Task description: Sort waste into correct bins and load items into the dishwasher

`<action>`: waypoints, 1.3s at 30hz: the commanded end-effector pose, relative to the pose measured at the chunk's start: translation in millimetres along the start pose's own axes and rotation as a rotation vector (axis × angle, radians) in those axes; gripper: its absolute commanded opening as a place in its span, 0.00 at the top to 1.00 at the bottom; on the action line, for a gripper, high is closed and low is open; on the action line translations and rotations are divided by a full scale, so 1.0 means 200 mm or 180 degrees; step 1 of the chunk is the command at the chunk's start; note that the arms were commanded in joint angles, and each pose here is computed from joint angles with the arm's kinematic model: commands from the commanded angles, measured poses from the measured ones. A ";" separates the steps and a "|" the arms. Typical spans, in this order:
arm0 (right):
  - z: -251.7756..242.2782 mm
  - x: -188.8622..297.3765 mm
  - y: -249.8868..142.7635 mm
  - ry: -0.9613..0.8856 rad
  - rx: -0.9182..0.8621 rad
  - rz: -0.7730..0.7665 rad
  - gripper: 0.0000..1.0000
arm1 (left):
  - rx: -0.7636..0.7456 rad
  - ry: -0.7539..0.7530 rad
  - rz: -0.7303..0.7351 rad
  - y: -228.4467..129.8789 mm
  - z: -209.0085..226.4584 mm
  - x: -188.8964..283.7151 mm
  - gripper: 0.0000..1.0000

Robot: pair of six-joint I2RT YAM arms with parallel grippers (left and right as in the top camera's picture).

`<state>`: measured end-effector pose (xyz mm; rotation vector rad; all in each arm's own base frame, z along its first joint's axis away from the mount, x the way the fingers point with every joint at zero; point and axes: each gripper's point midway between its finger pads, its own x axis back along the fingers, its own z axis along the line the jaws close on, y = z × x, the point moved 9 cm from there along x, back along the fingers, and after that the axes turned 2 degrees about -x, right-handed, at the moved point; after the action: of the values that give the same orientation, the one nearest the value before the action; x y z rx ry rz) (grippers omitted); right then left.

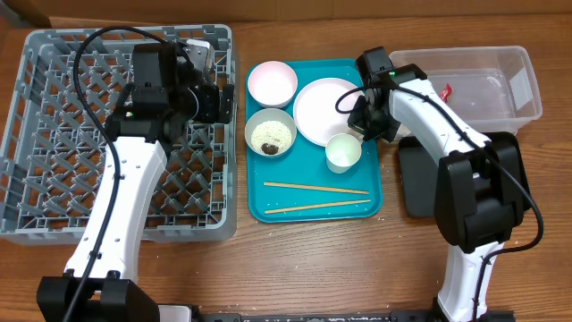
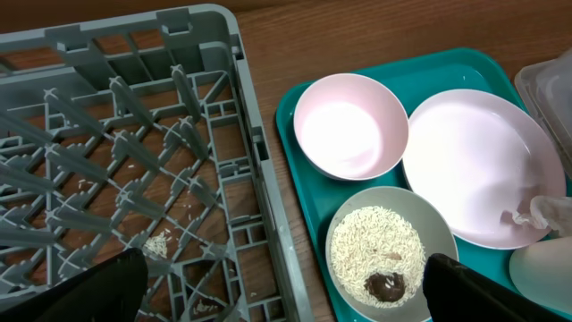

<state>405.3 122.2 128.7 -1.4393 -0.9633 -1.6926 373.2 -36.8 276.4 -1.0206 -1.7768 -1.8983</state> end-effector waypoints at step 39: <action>0.13 0.09 -0.05 0.0093 0.1378 -0.0064 0.45 | -0.0037 0.0025 -0.0059 0.03 0.00 0.02 0.00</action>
<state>404.2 149.4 158.1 -1.1416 -1.1854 -1.4734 373.2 -36.8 276.4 -1.0206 -1.7768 -1.8983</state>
